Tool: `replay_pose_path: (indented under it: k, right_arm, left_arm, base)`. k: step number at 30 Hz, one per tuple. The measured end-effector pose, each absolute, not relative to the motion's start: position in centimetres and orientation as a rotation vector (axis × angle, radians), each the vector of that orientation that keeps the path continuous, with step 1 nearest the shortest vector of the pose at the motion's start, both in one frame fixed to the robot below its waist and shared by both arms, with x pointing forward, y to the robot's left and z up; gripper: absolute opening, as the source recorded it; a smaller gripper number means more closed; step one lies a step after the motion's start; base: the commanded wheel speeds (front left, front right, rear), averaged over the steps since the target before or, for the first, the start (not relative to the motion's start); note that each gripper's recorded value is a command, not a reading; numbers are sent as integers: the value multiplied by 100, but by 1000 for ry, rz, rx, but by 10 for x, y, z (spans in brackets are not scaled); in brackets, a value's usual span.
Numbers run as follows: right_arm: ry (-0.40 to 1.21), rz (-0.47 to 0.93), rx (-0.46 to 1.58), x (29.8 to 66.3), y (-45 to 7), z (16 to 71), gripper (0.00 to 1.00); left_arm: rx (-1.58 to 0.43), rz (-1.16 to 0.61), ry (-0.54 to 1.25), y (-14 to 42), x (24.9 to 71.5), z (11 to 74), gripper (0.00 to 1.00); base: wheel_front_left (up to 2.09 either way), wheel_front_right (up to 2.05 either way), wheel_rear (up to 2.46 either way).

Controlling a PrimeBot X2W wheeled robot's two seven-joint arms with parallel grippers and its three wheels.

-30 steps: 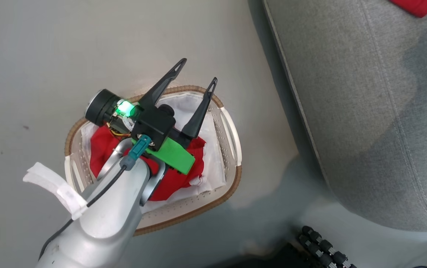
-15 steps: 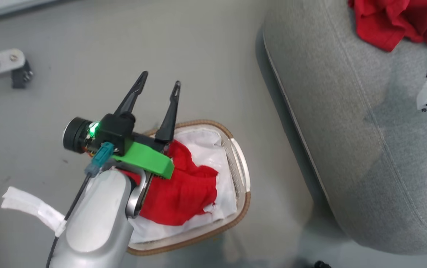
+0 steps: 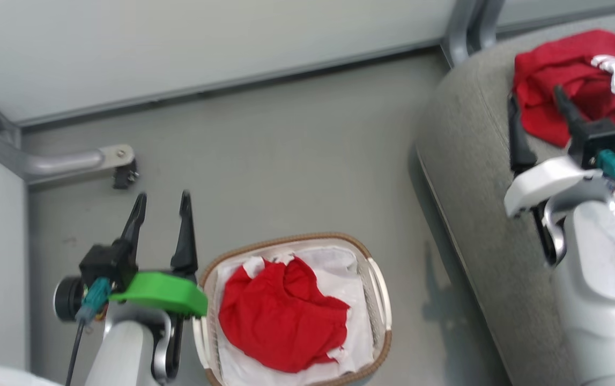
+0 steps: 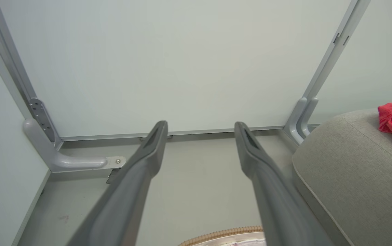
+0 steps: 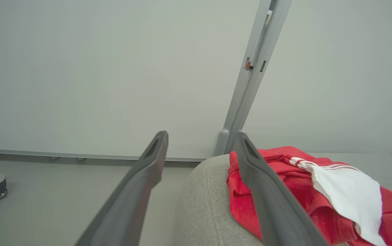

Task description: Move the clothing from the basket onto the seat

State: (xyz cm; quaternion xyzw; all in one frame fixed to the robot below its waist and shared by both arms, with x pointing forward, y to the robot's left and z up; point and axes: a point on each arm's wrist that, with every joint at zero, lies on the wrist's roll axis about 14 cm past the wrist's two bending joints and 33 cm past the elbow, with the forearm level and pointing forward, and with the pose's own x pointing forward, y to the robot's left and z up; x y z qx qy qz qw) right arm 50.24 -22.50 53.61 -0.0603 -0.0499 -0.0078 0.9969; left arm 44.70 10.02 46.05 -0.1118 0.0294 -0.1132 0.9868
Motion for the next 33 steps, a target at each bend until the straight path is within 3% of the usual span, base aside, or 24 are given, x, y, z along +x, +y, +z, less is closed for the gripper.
replay_pose_path:
  k: [8,15,33]
  right_arm:
    - [-88,69,23,466,-177,524,100]
    - [-76,168,104,441,-138,517,100]
    - [-61,183,118,403,-135,507,100]
  left_arm:
    - [-238,-72,62,151,394,462,100]
    - [-246,-47,55,155,363,466,100]
    - [-258,-14,10,163,350,479,100]
  base:
    - [0,0,0]
    - [0,0,0]
    - [0,0,0]
